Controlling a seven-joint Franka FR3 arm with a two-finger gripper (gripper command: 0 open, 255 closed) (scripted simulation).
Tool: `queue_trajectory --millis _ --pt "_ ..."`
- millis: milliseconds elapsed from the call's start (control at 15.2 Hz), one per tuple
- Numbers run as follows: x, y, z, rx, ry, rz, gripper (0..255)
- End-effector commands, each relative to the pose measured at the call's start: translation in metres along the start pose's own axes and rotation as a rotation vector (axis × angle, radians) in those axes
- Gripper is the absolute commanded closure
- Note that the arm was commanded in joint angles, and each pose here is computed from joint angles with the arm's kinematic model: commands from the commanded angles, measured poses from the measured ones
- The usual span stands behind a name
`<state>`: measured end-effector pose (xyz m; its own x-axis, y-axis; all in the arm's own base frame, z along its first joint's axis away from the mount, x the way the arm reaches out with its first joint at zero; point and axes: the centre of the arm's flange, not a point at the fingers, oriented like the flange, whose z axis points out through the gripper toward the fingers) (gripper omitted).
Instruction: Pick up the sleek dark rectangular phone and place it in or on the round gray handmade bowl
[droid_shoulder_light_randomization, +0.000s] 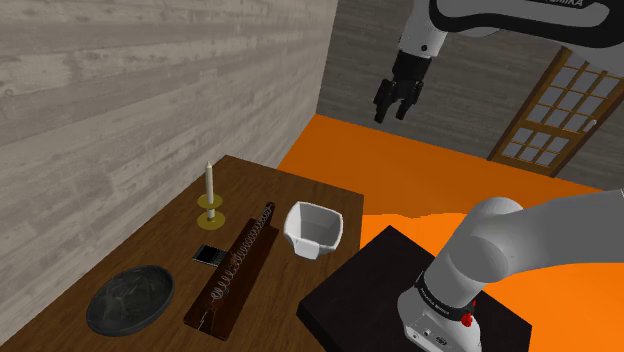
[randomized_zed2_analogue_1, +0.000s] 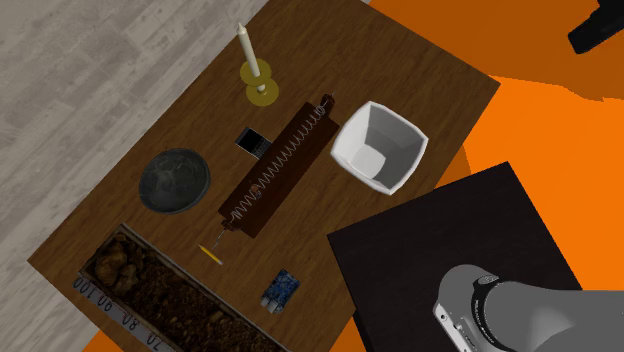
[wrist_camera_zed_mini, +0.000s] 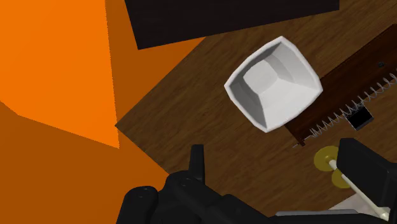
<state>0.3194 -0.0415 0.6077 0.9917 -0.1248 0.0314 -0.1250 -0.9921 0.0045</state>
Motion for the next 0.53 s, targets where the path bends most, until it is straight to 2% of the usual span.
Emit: queue_trajectory --millis 0,462 --pt "0.0 0.0 0.0 0.0 0.0 0.0 0" --pt "0.049 -0.043 0.066 0.008 -0.011 -0.12 0"
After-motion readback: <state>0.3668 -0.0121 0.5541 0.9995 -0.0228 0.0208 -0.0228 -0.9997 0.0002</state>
